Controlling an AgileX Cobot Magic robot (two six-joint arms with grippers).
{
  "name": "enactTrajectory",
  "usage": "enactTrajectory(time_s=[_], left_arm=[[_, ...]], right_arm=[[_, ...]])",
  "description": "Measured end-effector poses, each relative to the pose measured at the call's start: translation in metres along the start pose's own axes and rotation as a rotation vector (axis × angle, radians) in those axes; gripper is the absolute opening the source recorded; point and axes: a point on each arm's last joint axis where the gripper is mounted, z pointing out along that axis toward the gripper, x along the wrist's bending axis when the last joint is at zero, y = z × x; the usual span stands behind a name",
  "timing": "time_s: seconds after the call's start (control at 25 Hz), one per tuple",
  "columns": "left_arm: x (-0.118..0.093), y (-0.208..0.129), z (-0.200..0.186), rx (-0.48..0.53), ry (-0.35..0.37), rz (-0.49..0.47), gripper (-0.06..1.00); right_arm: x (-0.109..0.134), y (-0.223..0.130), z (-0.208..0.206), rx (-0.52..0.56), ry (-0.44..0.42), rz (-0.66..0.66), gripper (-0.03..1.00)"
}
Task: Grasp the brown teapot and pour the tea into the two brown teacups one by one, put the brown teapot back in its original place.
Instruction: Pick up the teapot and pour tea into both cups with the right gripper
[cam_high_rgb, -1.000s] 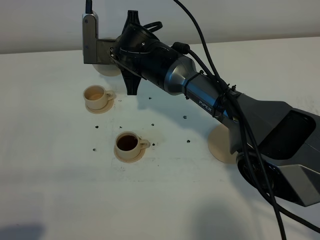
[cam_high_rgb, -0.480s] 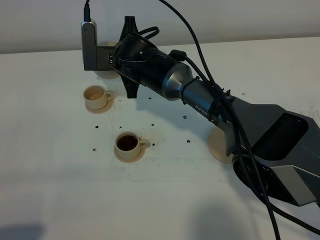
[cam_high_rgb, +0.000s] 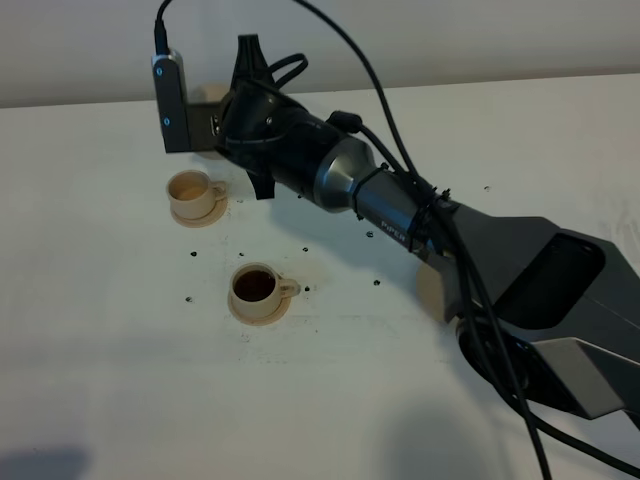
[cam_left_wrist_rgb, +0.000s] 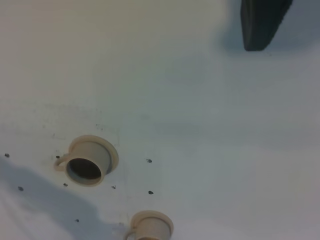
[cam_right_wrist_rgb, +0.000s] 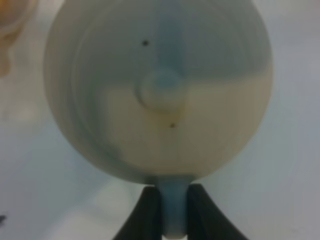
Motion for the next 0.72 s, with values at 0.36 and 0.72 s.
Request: enactTrajectory(time_s=[0.36, 0.72], left_arm=[[0.0, 0.0, 0.0, 0.0, 0.0, 0.0, 0.55], [0.0, 0.0, 0.0, 0.0, 0.0, 0.0, 0.55]], right_arm=[[0.009, 0.008, 0.0, 0.022, -0.031, -0.073, 0.11], [0.017, 0.009, 0.006, 0.057, -0.057, -0.138, 0.11]])
